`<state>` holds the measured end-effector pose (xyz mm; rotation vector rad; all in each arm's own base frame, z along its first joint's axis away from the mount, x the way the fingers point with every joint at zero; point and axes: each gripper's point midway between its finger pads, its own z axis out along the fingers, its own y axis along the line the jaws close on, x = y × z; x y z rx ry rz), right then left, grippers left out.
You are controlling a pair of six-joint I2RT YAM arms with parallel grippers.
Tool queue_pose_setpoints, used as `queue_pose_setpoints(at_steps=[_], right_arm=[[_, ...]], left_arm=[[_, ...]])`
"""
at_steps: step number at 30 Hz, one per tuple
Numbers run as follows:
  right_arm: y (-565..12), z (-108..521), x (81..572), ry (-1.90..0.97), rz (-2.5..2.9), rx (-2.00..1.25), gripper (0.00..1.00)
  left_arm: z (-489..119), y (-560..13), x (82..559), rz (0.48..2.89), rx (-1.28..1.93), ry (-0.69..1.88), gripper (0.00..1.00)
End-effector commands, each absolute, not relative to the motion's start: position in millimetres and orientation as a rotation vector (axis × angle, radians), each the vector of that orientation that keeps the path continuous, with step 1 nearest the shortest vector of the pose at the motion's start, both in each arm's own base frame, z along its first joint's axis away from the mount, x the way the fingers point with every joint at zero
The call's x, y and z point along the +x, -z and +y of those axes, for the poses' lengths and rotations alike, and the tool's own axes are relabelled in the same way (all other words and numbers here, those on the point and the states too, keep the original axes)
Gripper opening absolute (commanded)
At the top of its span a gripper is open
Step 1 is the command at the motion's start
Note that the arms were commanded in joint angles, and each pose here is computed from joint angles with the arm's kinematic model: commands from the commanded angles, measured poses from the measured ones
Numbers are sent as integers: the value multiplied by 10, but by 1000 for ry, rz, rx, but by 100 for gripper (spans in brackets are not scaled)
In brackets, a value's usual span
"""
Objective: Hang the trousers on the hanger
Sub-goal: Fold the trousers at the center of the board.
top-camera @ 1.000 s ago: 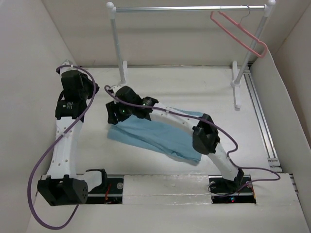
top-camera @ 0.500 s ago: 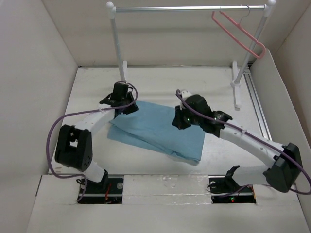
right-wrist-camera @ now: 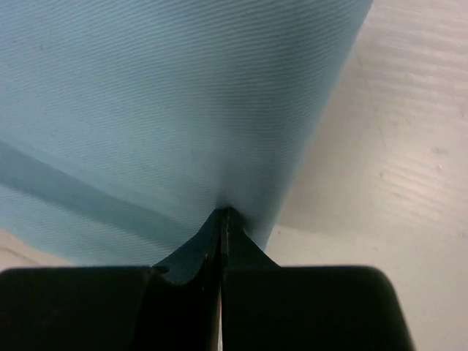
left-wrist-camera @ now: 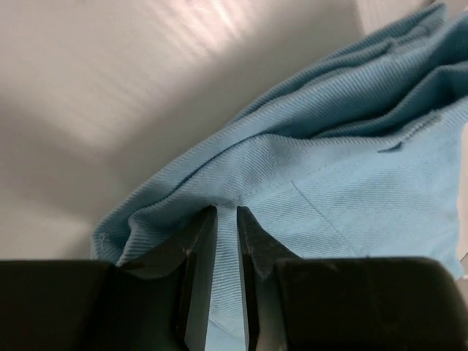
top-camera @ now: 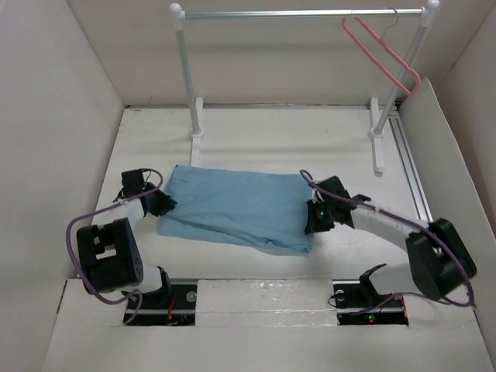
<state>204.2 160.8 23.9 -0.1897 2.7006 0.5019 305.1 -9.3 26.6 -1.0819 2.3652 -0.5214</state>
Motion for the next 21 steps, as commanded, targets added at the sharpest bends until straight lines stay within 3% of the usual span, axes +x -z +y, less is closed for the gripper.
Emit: queue_pose_setpoints(at_steps=[1, 3, 6, 10, 12, 18, 21], right_arm=[[-468, 1808, 2748, -511, 2542, -348, 0], [-439, 1839, 2941, -480, 2563, -388, 0], [-888, 1884, 3172, -471, 2486, -416, 0], [-1218, 1909, 2941, -528, 2443, -419, 0], [-1107, 1956, 2690, -580, 2470, -431, 0], [-521, 1922, 1990, -689, 2577, -304, 0], [-341, 1816, 1942, -663, 2556, -197, 0]], left_arm=[[76, -303, 2905, 2340, -1127, 428, 16], [76, -575, 3032, 2270, -1096, 466, 16], [-51, -1126, 3234, 2178, -998, 506, 17], [-435, -1487, 3321, 2146, -805, 568, 16], [-652, -1664, 3368, 2122, -704, 624, 15], [-1847, -1458, 3254, 2323, -373, 729, 10], [-2338, -1224, 3130, 2412, -283, 797, 9]])
